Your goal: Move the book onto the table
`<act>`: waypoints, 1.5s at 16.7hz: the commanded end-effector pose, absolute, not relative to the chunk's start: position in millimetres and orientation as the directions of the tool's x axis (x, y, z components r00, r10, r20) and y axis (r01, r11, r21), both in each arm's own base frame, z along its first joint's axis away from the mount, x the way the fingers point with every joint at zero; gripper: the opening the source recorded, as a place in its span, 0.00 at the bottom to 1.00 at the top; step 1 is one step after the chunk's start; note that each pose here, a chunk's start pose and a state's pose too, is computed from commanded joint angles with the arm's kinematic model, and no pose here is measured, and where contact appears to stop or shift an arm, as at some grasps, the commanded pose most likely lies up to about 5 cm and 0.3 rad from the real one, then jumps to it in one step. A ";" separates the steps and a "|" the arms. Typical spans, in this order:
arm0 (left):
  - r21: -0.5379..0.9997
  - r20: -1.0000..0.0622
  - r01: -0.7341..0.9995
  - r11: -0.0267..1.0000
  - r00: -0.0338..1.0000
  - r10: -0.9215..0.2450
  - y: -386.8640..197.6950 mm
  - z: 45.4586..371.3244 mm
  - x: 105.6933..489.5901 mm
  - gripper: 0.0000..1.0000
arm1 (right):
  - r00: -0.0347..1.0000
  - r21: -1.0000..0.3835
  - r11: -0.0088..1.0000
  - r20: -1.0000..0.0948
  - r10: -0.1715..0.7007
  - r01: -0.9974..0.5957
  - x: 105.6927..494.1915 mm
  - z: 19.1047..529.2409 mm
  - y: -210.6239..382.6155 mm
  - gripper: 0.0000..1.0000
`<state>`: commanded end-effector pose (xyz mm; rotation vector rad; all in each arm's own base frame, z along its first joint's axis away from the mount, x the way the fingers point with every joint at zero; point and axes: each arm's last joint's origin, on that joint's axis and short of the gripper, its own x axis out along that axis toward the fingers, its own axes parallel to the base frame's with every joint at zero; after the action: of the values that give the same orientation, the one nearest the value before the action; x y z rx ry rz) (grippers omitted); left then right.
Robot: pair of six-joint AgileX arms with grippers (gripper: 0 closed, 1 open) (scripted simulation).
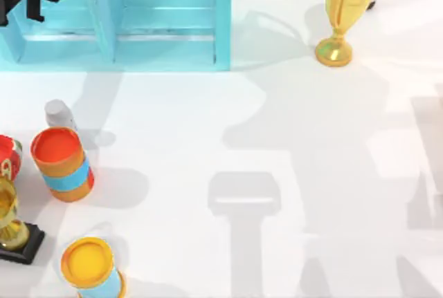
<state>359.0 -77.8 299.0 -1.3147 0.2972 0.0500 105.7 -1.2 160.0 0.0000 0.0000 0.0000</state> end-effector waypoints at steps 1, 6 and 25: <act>-0.949 -0.279 -0.254 0.184 0.953 -0.121 -101.8 296.2 357.1 0.00 | 1.000 0.000 1.000 0.000 0.000 0.000 105.7 160.0 -1.2 1.00; -0.891 -0.447 -0.446 -0.084 0.895 -0.018 -217.3 264.5 324.0 0.00 | 1.000 0.000 1.000 0.000 0.000 0.000 105.7 160.0 -1.2 1.00; -0.965 -0.256 -0.262 0.002 0.943 0.212 -376.7 133.4 138.3 0.00 | 1.000 0.000 1.000 0.000 0.000 0.000 105.7 160.0 -1.2 1.00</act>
<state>138.3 -376.7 133.4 -1.5248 0.0405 0.3716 105.7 -1.2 160.0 0.0000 0.0000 0.0000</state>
